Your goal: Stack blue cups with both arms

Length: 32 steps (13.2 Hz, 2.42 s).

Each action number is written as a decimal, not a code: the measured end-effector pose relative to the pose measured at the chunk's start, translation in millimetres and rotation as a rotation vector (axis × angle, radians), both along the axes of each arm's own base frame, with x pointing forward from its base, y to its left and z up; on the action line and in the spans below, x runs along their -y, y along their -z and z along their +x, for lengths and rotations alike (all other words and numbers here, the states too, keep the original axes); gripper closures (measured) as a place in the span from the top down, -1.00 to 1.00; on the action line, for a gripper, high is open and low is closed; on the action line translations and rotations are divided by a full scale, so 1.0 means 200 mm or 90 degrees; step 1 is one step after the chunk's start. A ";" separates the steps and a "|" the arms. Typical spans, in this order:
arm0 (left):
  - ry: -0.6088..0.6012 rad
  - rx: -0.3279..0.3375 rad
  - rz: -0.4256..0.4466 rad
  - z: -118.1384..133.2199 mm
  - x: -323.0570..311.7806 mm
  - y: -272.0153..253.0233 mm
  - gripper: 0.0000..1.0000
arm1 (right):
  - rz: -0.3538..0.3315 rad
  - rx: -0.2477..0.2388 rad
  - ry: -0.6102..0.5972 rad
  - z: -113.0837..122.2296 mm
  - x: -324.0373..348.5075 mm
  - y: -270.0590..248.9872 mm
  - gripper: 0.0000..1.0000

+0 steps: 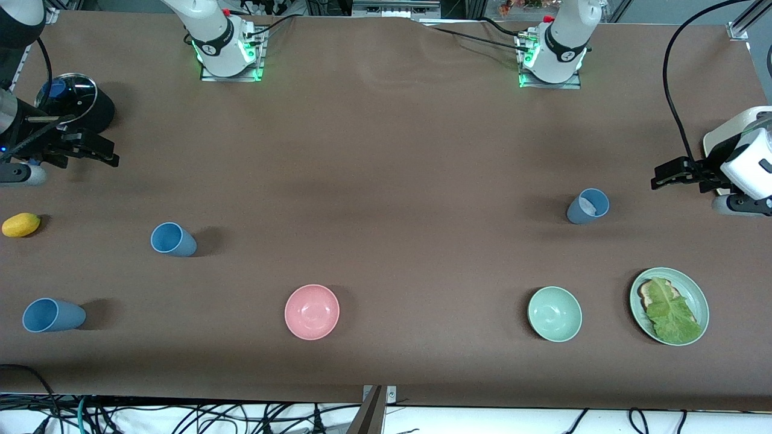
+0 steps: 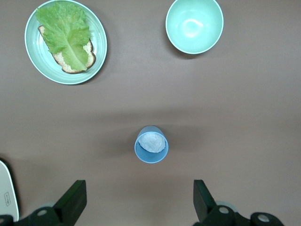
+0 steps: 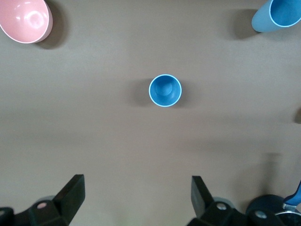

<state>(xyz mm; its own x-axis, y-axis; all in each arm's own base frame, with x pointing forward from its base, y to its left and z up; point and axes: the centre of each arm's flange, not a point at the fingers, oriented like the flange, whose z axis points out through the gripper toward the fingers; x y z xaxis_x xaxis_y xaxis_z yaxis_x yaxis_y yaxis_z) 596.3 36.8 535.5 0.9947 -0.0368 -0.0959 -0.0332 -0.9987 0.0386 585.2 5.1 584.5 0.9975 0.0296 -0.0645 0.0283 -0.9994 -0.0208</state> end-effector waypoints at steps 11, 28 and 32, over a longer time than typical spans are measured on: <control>-0.005 -0.033 0.003 0.04 -0.02 0.18 1.00 | -0.005 -0.068 0.024 0.25 0.11 0.60 1.00; -0.036 0.023 0.013 -0.49 -0.19 1.37 0.89 | -0.016 -0.034 -0.035 0.37 0.37 1.46 1.00; -0.034 0.011 0.015 -0.50 -0.19 1.44 0.22 | -0.002 -0.024 -0.028 0.37 0.36 1.46 1.00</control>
